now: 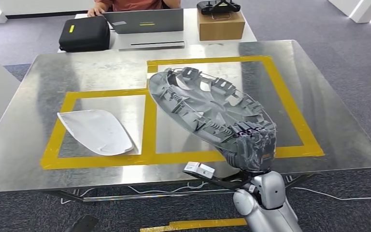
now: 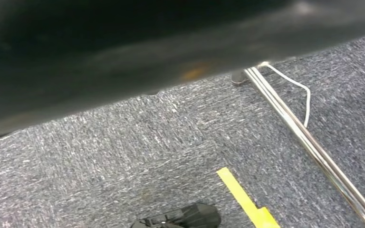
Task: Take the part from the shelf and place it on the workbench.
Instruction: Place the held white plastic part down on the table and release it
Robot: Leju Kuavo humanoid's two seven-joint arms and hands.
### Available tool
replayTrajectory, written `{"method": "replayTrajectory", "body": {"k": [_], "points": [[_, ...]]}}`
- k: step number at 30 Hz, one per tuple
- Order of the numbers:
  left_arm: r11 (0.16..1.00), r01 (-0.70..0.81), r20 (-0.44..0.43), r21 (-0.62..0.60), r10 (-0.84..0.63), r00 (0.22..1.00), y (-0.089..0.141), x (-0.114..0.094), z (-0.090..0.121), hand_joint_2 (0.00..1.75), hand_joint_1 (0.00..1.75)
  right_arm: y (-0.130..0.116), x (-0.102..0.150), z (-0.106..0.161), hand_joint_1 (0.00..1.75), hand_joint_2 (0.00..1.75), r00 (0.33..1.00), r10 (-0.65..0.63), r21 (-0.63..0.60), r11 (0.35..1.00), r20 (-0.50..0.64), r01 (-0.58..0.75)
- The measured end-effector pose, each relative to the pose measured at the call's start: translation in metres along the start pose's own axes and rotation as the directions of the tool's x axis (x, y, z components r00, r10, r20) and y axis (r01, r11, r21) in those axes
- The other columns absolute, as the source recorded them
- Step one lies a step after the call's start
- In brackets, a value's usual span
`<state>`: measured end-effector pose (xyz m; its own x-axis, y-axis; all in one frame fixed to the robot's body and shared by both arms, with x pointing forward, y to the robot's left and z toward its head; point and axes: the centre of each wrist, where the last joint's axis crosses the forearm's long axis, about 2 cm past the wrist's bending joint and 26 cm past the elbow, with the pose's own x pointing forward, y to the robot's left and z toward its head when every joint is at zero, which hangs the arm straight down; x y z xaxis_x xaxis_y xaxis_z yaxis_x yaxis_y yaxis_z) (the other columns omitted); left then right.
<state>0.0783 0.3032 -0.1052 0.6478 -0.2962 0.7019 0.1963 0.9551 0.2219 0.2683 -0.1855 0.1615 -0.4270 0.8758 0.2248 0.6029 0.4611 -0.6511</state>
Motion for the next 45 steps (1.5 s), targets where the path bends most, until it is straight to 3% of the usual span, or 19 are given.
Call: {"method": "replayTrajectory", "body": {"k": [7,14,17,21,26,45], "points": [[1.0,-0.007,-0.006,0.006,0.007,1.0,0.0,-0.001,0.0,0.0,0.0,0.006,0.006,0.002,1.75,1.75,0.995,0.002,0.035,0.999,-0.1,0.001],[1.0,-0.014,-0.021,0.014,0.015,1.0,0.001,-0.004,0.003,0.0,0.0,0.014,0.007,0.006,1.75,1.75,0.991,-0.001,0.104,0.994,-0.13,0.015],[1.0,-0.016,-0.031,0.017,0.017,0.999,0.002,-0.006,0.004,0.0,0.0,0.019,0.009,0.004,1.75,1.75,0.986,0.013,0.218,0.976,-0.166,0.024],[1.0,-0.021,-0.043,0.018,0.021,0.999,0.005,-0.006,0.004,0.0,0.0,0.03,0.008,-0.001,1.75,1.75,0.98,0.062,0.427,0.904,-0.187,0.025],[0.999,-0.037,-0.052,0.027,0.038,0.998,0.011,-0.006,0.002,0.0,0.0,0.043,0.006,-0.013,1.75,1.75,0.98,0.121,0.566,0.824,-0.155,-0.012],[0.993,-0.11,-0.064,0.044,0.112,0.992,0.016,-0.008,0.003,0.0,0.0,0.058,0.008,-0.024,1.75,1.75,0.967,0.252,0.652,0.739,-0.032,-0.17]]}}
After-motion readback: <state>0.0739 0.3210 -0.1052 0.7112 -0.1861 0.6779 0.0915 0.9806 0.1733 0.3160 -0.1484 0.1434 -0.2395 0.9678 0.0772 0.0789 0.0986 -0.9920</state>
